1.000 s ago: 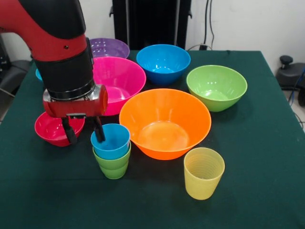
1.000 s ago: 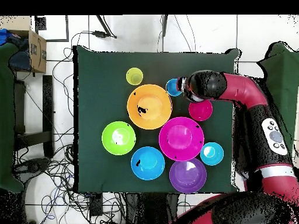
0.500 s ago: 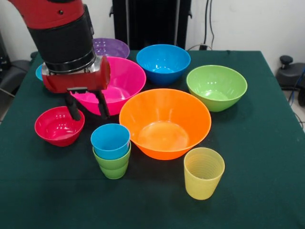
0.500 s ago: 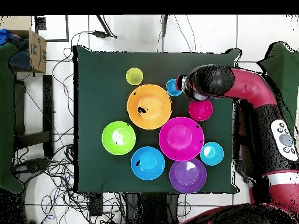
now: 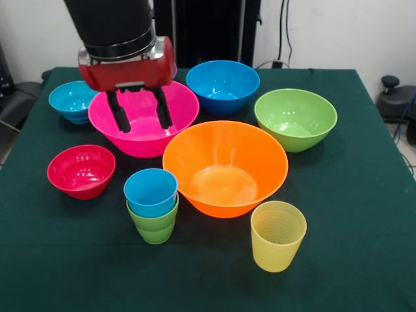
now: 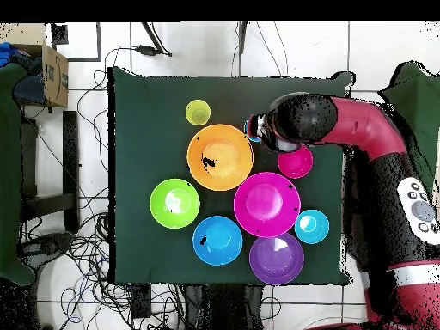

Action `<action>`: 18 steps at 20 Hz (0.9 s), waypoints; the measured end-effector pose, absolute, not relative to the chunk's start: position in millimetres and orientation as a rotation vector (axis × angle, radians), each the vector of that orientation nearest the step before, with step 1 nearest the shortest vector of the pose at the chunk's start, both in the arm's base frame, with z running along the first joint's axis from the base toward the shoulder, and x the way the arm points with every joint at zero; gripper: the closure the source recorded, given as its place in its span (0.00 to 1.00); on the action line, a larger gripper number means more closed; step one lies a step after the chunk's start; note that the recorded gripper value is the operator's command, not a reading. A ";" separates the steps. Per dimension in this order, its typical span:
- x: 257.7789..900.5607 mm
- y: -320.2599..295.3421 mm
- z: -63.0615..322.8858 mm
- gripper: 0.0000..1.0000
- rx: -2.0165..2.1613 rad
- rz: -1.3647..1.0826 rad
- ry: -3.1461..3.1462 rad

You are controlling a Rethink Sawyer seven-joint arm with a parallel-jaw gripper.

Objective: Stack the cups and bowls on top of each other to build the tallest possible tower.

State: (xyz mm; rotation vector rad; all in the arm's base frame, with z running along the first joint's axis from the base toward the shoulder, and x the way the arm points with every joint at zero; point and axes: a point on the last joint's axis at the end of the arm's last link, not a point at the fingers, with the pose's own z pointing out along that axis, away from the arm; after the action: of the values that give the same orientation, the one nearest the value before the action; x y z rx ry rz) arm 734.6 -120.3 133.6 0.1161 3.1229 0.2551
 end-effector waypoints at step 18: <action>723.2 6.5 149.8 0.00 0.011 0.055 3.106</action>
State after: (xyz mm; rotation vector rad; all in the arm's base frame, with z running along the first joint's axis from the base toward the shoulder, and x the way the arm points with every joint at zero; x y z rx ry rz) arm 723.2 6.5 149.8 0.0105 3.1058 0.0551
